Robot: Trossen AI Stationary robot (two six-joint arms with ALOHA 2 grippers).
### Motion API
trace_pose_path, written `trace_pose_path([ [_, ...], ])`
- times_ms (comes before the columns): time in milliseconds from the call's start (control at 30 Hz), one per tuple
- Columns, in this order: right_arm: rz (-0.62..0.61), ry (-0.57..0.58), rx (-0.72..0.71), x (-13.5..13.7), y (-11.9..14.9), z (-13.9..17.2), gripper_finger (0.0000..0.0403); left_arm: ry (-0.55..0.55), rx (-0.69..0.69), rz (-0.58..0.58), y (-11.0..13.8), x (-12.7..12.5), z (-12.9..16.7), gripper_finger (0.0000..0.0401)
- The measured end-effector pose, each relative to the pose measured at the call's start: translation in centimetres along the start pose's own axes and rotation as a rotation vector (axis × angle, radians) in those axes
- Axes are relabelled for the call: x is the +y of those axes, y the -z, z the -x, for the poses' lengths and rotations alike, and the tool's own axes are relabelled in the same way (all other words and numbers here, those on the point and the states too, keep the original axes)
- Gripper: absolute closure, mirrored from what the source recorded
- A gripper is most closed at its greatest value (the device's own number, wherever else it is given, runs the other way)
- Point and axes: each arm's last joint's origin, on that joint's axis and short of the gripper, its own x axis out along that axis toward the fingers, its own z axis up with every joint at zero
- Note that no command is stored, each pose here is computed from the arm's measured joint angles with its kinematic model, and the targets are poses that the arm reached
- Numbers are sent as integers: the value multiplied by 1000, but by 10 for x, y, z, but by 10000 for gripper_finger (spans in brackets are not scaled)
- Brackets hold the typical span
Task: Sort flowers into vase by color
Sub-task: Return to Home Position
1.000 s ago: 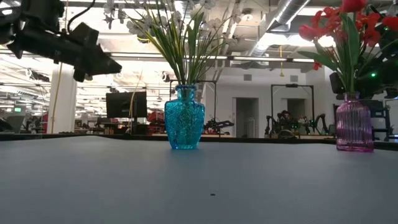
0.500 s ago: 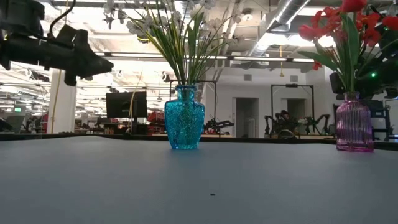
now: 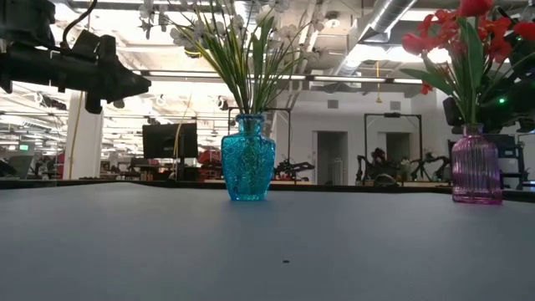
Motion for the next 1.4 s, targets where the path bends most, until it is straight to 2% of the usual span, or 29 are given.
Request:
trace_pose_path([
  [333,0,0,0,0,0,0,353,-11,76,-23,7,2,0,315],
  [733,0,0,0,0,0,0,353,-91,357,-24,32,9,6,315],
  [1400,0,0,1,0,0,0,353,-94,376,-23,33,9,6,314],
])
